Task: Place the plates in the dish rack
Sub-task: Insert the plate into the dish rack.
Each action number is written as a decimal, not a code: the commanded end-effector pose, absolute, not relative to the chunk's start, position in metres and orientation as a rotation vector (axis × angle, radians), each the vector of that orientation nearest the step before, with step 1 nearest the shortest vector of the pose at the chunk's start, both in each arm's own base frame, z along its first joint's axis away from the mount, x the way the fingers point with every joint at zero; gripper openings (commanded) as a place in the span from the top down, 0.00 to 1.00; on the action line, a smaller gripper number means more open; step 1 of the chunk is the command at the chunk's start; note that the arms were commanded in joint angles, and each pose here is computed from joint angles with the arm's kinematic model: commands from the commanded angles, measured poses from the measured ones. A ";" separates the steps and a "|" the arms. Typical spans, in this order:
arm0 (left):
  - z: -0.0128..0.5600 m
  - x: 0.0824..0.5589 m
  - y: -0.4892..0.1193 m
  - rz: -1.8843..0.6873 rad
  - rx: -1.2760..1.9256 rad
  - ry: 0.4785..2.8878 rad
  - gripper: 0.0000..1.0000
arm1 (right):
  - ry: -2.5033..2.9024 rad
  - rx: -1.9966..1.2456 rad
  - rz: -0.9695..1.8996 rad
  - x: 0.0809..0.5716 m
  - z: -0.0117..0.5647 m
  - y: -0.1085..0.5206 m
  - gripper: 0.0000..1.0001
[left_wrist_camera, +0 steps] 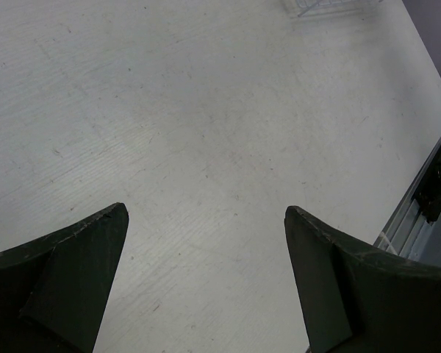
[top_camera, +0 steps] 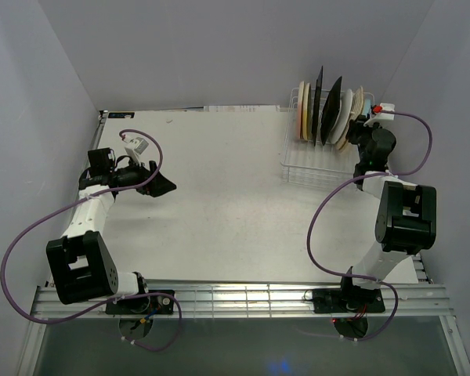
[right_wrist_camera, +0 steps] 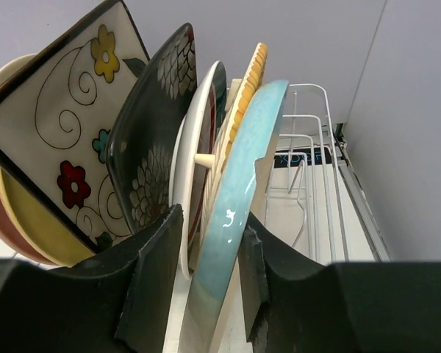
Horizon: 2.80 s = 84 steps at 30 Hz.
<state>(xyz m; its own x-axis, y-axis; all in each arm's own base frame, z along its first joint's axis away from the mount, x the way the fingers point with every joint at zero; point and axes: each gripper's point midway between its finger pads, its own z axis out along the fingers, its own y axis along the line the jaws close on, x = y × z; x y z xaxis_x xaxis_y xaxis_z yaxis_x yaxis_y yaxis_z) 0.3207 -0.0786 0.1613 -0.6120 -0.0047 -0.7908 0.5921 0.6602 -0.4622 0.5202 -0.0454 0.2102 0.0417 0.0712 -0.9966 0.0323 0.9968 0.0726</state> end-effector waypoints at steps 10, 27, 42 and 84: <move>0.173 0.317 -0.083 -0.939 0.502 2.018 0.02 | 1.425 0.081 0.051 0.520 0.248 -0.047 0.92; 0.174 0.317 -0.083 -0.939 0.505 2.017 0.02 | 1.452 0.052 0.026 0.553 0.245 -0.068 0.92; 0.175 0.317 -0.083 -0.932 0.503 2.018 0.02 | 1.485 0.050 0.057 0.567 0.217 -0.068 0.92; 0.178 0.314 -0.083 -0.918 0.513 2.007 0.02 | 1.473 0.152 0.315 0.540 0.183 -0.085 0.78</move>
<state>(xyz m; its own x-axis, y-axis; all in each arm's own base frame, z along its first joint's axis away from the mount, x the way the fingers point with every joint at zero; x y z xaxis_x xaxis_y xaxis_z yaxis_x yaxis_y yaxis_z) 0.3192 -0.0793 0.1660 -0.6001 -0.0008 -0.8000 0.6000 0.6609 -0.4507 0.5424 -0.0987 0.2056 0.1325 0.3327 -0.9337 -0.0772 0.9426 0.3249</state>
